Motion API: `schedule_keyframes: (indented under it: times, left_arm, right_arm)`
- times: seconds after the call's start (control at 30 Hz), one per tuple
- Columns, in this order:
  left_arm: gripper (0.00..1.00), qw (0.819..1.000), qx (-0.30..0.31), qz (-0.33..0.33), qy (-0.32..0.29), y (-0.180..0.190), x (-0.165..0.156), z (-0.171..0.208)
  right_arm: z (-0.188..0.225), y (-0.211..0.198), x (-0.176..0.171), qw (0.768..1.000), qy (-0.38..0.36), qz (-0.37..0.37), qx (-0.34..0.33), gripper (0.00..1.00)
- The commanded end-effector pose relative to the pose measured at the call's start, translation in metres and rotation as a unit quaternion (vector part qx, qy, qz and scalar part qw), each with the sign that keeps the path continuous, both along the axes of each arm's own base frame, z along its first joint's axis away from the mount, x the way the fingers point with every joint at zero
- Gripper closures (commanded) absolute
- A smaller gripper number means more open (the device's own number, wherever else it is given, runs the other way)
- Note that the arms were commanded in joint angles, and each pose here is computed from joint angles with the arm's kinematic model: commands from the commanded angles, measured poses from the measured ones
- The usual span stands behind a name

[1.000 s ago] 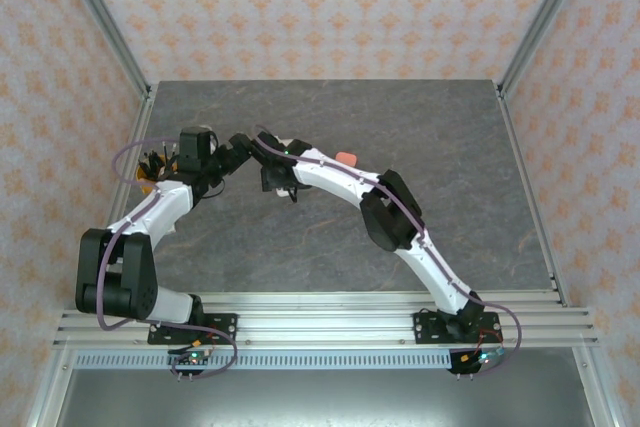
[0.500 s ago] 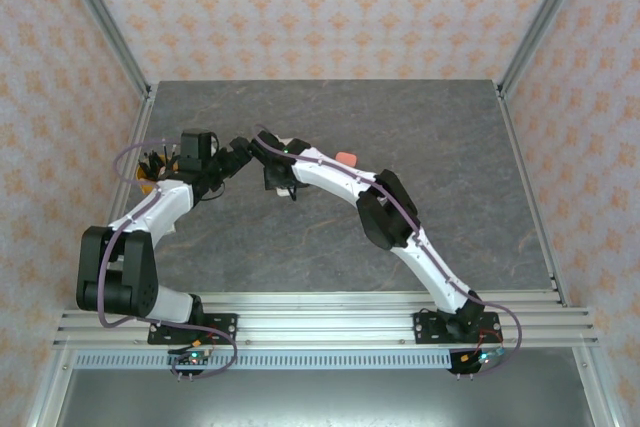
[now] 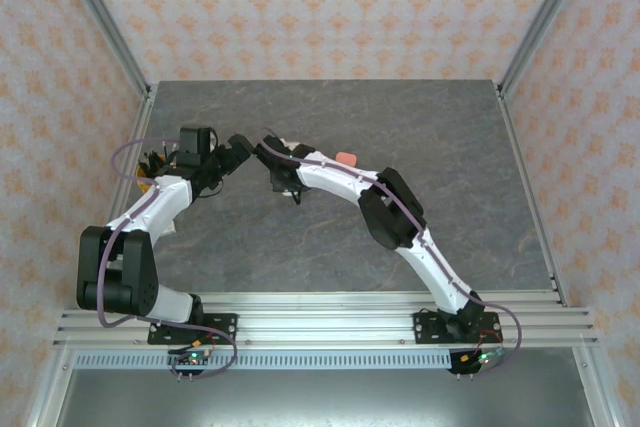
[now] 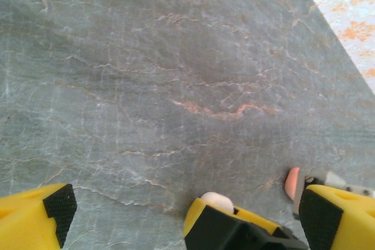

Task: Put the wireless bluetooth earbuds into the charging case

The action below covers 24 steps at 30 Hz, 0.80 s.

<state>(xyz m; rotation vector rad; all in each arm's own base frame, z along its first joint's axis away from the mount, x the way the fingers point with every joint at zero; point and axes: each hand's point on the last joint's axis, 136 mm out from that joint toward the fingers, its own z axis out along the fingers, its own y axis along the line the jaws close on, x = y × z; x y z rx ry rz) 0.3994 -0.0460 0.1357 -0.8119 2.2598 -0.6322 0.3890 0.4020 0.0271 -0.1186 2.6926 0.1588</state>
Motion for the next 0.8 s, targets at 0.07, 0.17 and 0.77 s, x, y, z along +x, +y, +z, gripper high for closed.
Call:
schedule_keyframes:
  times: [0.07, 0.17, 0.77]
  left_arm:
    - [0.00, 0.999, -0.012, -0.012, -0.046, -0.009, 0.017, 0.031]
    - [0.00, 0.999, -0.016, -0.018, -0.045, -0.011, 0.016, 0.031]
    - [0.00, 0.988, -0.145, 0.000, 0.050, -0.047, -0.014, 0.001]
  right_arm:
    - [-0.005, -0.015, -0.028, 1.000, 0.020, -0.007, -0.012, 0.66]
    - [0.012, -0.018, -0.032, 1.000, 0.009, -0.016, 0.012, 0.70]
    - [0.065, -0.055, -0.053, 0.971, -0.067, -0.041, 0.225, 0.72]
